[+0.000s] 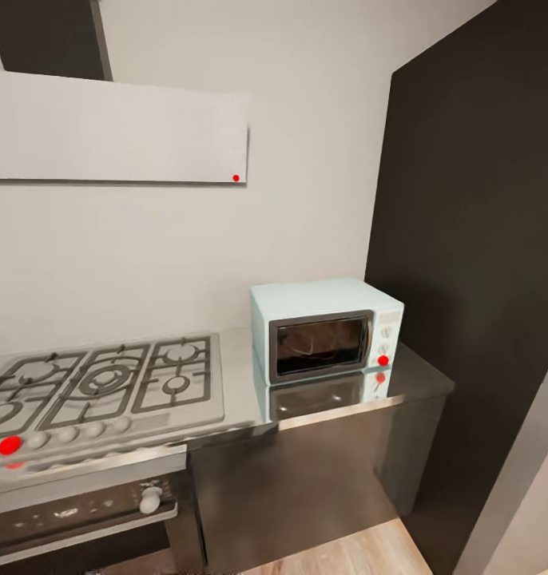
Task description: In the kitchen, take the popcorn bag from the countertop, put it into the microwave, and heat it until the popcorn is cooked so the cooked popcorn ends up inside the bag.
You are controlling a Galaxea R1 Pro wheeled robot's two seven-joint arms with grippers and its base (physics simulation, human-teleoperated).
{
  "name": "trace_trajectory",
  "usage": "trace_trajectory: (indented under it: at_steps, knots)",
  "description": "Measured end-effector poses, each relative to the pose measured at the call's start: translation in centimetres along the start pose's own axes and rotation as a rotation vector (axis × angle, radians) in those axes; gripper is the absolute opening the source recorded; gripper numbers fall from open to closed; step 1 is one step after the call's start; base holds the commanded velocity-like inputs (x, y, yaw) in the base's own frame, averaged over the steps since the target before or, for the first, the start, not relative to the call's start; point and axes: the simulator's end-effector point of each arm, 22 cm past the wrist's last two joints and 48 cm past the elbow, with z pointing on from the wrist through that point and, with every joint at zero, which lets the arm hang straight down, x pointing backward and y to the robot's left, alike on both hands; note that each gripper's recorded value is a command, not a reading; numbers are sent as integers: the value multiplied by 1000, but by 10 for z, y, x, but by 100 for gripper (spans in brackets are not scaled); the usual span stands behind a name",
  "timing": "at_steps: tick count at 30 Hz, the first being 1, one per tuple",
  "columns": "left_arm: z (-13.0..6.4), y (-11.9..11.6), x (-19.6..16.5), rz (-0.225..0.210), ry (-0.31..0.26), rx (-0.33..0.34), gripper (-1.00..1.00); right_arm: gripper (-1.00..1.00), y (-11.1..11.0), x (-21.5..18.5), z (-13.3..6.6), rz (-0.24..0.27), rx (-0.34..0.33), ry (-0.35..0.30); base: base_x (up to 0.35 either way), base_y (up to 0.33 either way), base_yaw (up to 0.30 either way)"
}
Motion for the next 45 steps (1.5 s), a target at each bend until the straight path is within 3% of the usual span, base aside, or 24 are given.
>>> trace_trajectory:
  at_steps: [10, 32, 45]
  knots:
    - [0, 0, -6, -1, -28, -1, 100, 100, 1, 0, 0, 0, -2, -1, 0, 0, 273]
    - [0, 2, -6, -11, -30, -7, 100, 100, 3, -1, 0, 0, -4, -3, 0, 0, 273]
    - [0, 0, -5, -2, -28, -6, 100, 100, 1, -2, 0, -1, -2, -9, 0, -71, 26]
